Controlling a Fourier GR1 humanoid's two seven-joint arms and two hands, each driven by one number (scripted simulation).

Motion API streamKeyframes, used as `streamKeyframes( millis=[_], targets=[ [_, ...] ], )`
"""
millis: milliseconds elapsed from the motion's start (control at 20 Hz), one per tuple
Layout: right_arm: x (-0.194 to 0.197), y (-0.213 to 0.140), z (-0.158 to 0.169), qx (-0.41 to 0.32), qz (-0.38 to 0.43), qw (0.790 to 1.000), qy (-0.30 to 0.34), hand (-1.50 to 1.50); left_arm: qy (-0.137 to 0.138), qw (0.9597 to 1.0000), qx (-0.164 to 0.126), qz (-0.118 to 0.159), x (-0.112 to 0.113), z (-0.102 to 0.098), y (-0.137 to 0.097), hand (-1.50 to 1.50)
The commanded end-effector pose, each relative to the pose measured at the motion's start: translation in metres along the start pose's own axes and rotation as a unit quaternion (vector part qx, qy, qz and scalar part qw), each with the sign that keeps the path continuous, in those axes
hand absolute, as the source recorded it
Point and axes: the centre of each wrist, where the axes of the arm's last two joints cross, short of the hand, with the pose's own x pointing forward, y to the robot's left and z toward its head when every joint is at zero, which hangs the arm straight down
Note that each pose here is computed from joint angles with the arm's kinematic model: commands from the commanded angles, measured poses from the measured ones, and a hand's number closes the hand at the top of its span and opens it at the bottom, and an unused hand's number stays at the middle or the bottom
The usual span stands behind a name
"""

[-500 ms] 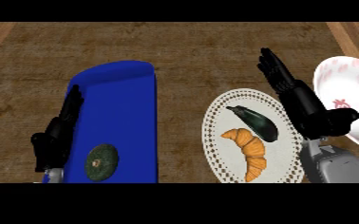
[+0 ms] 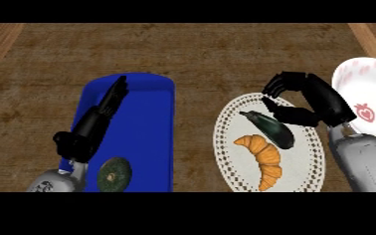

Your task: Pick the eggplant from the placemat and place it in the bowl

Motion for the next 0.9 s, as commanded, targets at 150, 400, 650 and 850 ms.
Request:
streamKeyframes(
  millis=[150,400,650,850],
  targets=[
    [-0.039,0.007,-0.022,0.065,0.046,0.997,0.008,-1.5,0.003,0.998,-0.059,0.021,0.014,-0.007,-0.01,0.0],
    [-0.007,-0.009,-0.044,0.137,0.202,0.969,0.029,-1.5,-0.002,0.9981,-0.059,0.017,-0.002,-0.01,-0.026,0.0],
    [0.04,-0.021,-0.065,0.214,0.358,0.901,0.121,-1.5,-0.006,0.9973,-0.07,0.023,0.016,-0.02,-0.021,0.0],
    [0.051,-0.014,-0.081,0.341,0.389,0.832,0.199,-1.5,0.0,0.9968,-0.077,0.02,0.005,-0.019,-0.032,0.0]
  ],
)
